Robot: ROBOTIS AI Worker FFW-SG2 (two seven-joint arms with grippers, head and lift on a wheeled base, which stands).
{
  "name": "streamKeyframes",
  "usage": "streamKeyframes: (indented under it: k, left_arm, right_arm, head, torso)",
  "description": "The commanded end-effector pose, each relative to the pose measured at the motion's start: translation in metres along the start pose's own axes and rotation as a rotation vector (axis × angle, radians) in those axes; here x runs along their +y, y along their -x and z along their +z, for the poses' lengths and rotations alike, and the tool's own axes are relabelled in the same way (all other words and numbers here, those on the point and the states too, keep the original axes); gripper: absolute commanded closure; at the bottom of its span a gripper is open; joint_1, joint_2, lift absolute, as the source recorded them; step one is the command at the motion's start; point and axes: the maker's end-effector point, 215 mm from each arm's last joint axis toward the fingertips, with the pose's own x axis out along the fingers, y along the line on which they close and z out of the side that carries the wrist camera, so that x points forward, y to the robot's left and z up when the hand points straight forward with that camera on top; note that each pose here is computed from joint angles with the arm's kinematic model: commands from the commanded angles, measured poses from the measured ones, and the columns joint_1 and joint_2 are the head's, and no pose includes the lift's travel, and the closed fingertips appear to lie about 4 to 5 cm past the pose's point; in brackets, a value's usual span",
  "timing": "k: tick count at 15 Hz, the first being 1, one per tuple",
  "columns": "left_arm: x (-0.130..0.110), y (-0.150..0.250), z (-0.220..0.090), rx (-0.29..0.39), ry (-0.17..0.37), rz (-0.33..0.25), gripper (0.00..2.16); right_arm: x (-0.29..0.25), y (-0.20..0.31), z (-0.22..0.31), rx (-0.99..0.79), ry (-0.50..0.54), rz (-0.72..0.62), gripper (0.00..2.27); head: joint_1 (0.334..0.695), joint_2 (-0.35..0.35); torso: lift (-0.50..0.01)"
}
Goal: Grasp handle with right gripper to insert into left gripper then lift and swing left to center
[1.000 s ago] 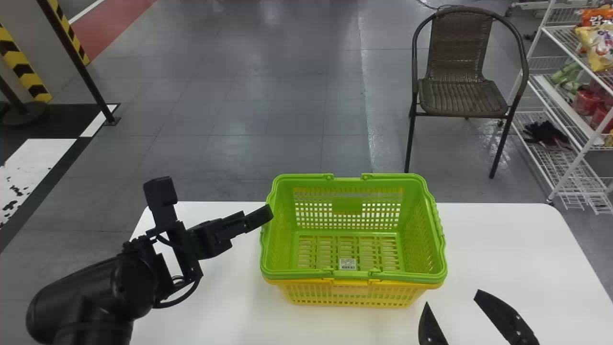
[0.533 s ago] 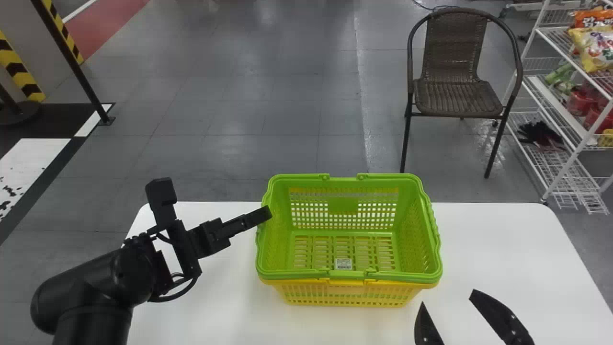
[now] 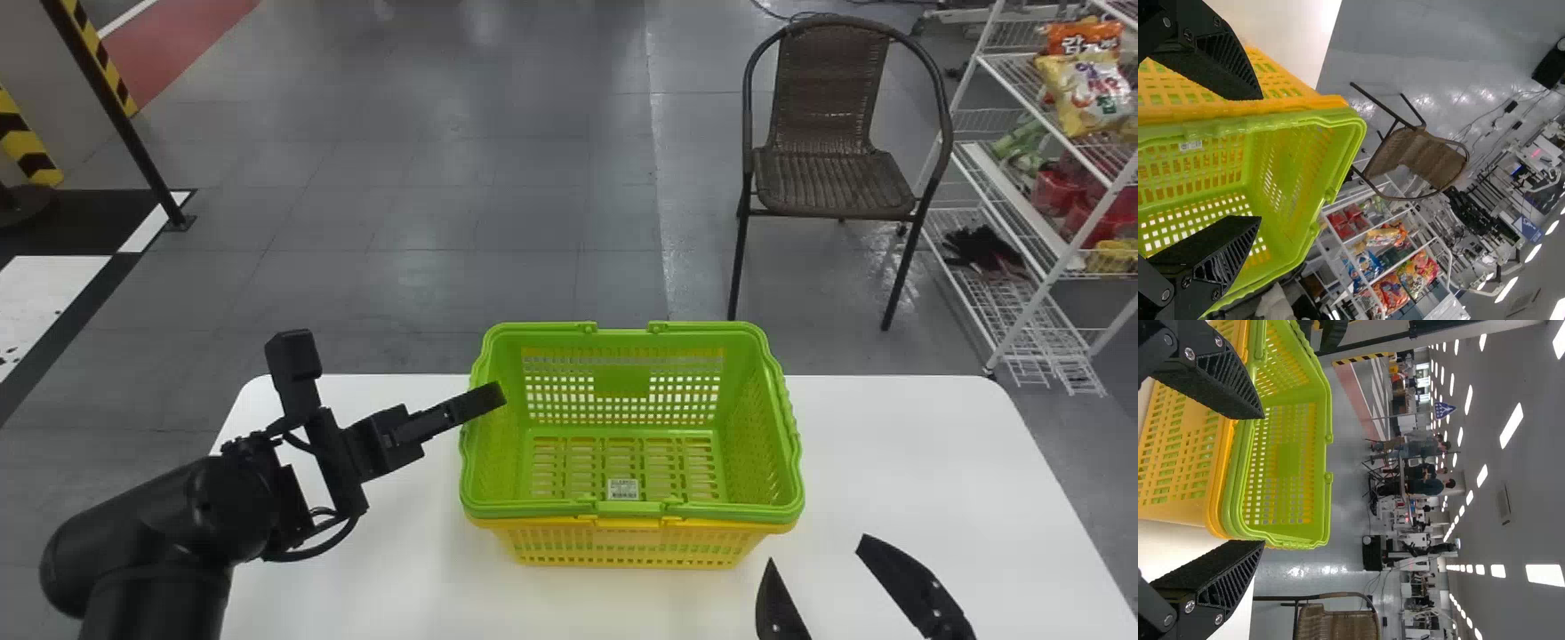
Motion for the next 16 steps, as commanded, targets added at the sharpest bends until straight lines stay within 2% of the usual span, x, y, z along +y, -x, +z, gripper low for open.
streamKeyframes:
  k: [1, 6, 12, 16]
  left_arm:
    - [-0.002, 0.0, 0.0, 0.0, 0.0, -0.006, 0.19]
    - [-0.013, 0.001, -0.004, 0.019, 0.048, -0.044, 0.19]
    - [-0.03, 0.0, 0.004, 0.026, 0.041, -0.071, 0.19]
    - [-0.052, 0.003, 0.009, 0.036, 0.065, -0.125, 0.19]
  right_arm:
    - [0.0, 0.0, 0.0, 0.0, 0.0, 0.0, 0.16]
    - [0.0, 0.0, 0.0, 0.0, 0.0, -0.001, 0.16]
    - [-0.002, 0.0, 0.0, 0.0, 0.002, -0.004, 0.16]
    - [-0.003, 0.0, -0.003, 0.005, 0.001, -0.006, 0.16]
  head:
    - [0.695, 0.066]
    - [0.695, 0.062]
    - [0.695, 0.046]
    - [0.695, 0.037]
  torso:
    - [0.0]
    - [0.0]
    - [0.0]
    - [0.0]
